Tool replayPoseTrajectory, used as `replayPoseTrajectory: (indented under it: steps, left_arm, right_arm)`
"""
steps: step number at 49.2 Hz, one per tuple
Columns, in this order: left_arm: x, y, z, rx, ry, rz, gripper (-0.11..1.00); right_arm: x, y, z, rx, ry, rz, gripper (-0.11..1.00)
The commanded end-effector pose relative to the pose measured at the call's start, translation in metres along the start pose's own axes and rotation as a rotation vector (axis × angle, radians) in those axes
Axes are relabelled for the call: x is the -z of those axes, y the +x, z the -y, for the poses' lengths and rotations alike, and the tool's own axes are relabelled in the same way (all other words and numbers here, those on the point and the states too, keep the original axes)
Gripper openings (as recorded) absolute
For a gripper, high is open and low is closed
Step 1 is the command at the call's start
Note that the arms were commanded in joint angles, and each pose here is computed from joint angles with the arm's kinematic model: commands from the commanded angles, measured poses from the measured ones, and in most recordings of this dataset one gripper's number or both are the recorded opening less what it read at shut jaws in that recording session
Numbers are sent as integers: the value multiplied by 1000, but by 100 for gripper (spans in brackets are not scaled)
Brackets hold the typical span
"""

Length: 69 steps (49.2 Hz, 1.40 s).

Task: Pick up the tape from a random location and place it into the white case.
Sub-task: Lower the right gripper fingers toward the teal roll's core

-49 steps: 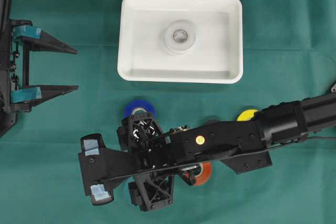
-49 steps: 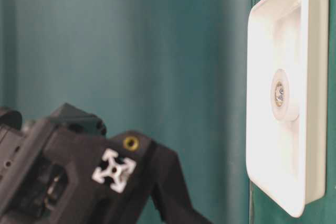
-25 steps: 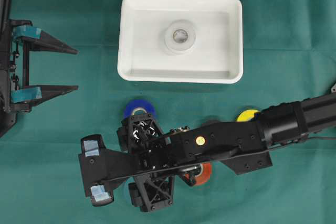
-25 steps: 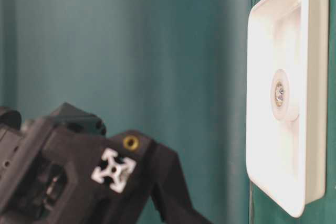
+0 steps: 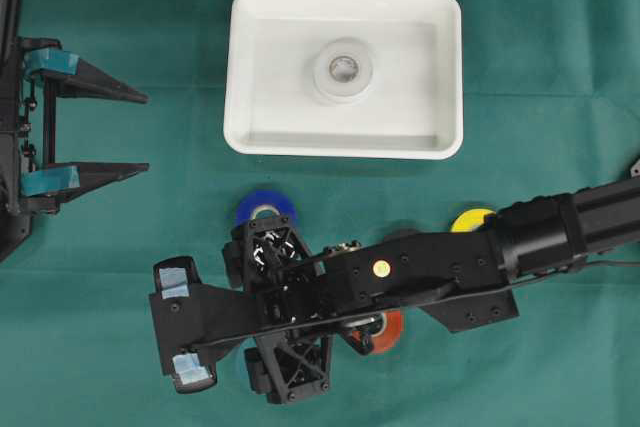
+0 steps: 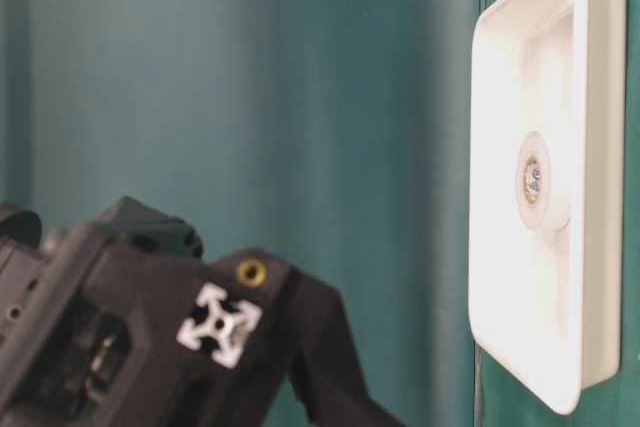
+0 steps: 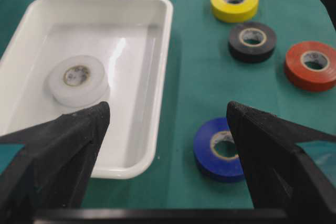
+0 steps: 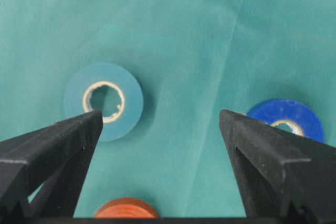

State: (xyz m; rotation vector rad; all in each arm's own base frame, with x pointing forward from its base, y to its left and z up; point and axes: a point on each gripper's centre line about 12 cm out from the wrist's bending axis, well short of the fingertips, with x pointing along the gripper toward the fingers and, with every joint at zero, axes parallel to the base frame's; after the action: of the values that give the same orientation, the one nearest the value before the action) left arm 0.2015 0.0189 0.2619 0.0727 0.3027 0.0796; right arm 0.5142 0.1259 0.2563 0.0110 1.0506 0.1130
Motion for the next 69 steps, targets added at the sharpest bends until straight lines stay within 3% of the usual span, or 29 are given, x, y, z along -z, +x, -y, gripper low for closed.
replayPoseTrajectory:
  steps: [1,39,69]
  left_arm:
    - [-5,0,-1,-2,0,12,98]
    - [-4,1,-1,-2,0,6,98]
    - [-4,1,-1,-3,-1,4,98]
  right_arm:
    - [-10,-15,-2,-7,2,45,91]
    - [-7,-6,-3,-5,0,29,91]
    - [14,60,-4,5,-3,-58,91]
